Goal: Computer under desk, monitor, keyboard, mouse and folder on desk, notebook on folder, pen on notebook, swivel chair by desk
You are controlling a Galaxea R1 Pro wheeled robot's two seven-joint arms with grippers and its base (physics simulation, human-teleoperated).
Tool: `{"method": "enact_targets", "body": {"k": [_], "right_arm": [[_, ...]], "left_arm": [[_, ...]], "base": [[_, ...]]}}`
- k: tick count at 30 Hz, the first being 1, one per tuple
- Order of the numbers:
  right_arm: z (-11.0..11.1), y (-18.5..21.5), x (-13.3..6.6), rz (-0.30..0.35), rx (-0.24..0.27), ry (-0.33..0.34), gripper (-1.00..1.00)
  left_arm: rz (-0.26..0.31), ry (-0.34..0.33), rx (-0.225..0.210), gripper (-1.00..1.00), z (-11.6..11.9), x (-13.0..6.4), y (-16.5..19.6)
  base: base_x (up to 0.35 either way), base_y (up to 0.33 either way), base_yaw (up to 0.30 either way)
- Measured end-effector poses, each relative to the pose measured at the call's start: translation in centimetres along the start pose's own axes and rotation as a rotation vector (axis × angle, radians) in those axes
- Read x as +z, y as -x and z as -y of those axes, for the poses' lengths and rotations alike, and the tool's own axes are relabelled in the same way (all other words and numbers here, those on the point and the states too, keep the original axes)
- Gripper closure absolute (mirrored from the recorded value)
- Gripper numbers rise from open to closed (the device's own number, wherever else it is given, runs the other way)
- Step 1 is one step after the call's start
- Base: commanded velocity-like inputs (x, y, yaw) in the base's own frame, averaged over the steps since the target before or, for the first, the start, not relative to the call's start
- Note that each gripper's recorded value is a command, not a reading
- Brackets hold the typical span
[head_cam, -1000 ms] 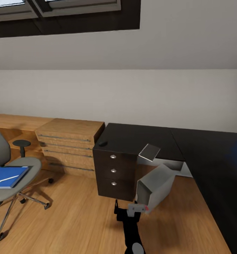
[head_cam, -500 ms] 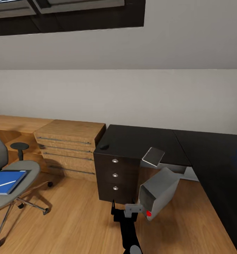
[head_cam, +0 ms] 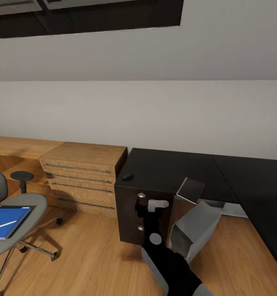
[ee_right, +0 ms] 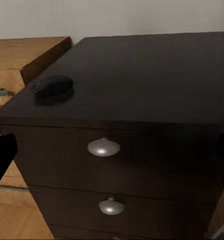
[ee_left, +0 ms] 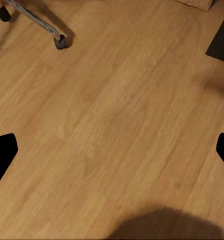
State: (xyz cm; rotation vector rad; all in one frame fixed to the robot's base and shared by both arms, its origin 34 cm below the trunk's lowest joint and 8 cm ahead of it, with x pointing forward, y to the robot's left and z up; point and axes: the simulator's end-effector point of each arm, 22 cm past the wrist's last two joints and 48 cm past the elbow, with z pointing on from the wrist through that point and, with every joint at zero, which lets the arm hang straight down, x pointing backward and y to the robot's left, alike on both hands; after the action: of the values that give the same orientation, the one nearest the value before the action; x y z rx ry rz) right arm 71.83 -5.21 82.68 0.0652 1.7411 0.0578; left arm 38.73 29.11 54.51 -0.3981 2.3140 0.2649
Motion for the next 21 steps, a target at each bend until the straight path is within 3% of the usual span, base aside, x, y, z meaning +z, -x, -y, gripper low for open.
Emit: {"method": "enact_targets", "body": {"k": [3, 4, 7, 10, 21], "right_arm": [[0.9, 2.1, 1.9, -0.016, -0.002, -0.030, -1.00], [1.8, 1.7, 2.6, -0.054, -0.003, -0.051, -1.00], [4.8, -2.9, 3.4, -0.177, -0.032, -0.119, -1.00], [6.4, -5.4, 3.3, -0.238, -0.057, -0.151, -1.00], [6.3, -6.1, 3.2, -0.252, -0.076, -0.150, -1.00]], "left_arm": [[0.011, 0.002, -0.005, -1.00, -0.1, 0.0, 0.1], [0.010, 0.003, -0.004, -1.00, -0.2, 0.0, -0.1], [0.009, 0.005, -0.003, -1.00, -0.2, 0.0, -0.2], [0.009, 0.005, -0.004, -1.00, -0.2, 0.0, -0.3], [0.009, 0.005, -0.002, -1.00, -0.3, 0.0, -0.3]], "base": [[0.271, 0.001, 0.000], [0.308, 0.000, 0.000], [0.317, 0.000, 0.000], [0.323, 0.000, 0.000], [0.324, 0.000, 0.000]]}}
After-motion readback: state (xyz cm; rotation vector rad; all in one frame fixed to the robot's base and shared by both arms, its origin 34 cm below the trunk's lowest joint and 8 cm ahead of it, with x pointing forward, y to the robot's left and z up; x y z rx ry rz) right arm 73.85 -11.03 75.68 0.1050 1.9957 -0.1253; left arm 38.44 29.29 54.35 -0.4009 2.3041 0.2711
